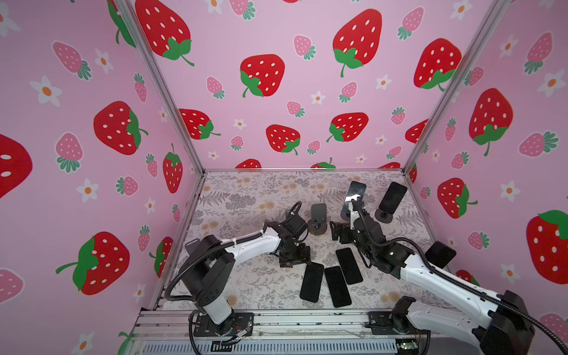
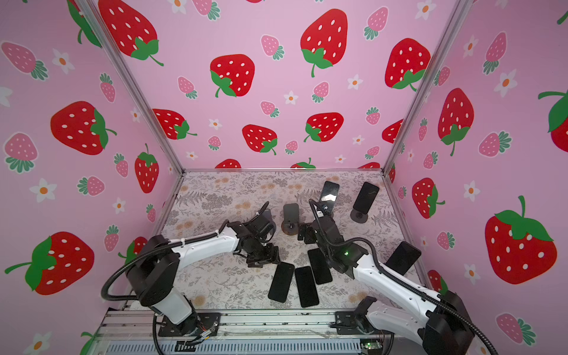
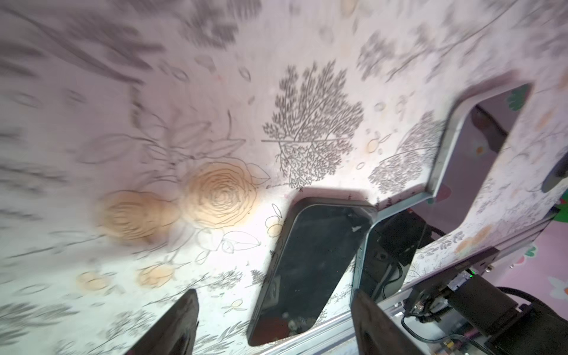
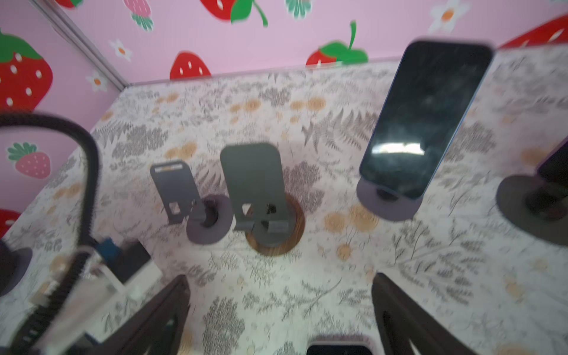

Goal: Remove the phone from the phone stand

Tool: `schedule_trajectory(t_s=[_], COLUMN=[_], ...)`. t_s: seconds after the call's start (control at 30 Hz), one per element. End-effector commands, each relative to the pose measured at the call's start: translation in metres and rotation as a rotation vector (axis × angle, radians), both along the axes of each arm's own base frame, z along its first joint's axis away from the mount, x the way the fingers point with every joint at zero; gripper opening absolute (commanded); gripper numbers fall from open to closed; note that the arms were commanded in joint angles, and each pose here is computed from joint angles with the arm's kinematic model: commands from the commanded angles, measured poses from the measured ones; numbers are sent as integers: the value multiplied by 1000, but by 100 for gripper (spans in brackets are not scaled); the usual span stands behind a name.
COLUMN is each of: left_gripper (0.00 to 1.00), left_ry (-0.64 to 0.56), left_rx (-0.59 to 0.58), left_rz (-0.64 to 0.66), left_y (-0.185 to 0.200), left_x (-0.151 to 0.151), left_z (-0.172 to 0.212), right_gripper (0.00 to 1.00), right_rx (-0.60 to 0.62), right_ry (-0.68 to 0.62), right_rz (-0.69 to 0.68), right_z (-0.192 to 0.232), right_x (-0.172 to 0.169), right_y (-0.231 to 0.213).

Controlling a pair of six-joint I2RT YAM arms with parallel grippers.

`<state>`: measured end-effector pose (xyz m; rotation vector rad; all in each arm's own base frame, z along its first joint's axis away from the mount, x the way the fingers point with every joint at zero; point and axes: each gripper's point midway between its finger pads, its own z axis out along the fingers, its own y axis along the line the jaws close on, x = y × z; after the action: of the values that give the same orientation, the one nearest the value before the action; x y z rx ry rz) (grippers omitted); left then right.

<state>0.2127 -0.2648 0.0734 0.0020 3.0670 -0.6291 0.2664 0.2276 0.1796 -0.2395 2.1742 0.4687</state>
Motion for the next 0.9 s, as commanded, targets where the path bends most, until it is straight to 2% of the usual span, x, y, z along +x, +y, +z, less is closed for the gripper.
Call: schedule_trajectory(t_s=[0.0, 0.07, 0.17, 0.27, 0.37, 0.5, 0.63, 0.8, 0.87], left_gripper=[80, 80, 80, 81, 81, 81, 81, 82, 82], left_ry=[-163, -236, -324, -397, -436, -445, -442, -429, -428], left_rx=[105, 88, 69, 63, 72, 62, 41, 40, 52], left_rz=[64, 122, 214, 273, 304, 340, 363, 355, 361], left_y=[48, 67, 96, 118, 136, 150, 154, 158, 162], left_x=[23, 36, 50, 56, 56, 56, 56, 54, 54], left_z=[22, 34, 49, 61, 68, 67, 62, 60, 59], right_gripper=[91, 92, 95, 100, 100, 99, 99, 98, 99], right_rx=[32, 5, -69, -114, -171, -207, -220, -295, -329], right_ry=[270, 380, 482, 571, 627, 665, 683, 633, 573], right_rz=[110, 141, 112, 95, 84, 75, 124, 261, 339], right_z=[-24, -42, -72, -94, -108, -116, -122, -120, -120], right_x=[-32, -44, -48, -55, -61, -67, -76, -91, -97], right_y=[20, 26, 25, 31, 40, 50, 68, 86, 89])
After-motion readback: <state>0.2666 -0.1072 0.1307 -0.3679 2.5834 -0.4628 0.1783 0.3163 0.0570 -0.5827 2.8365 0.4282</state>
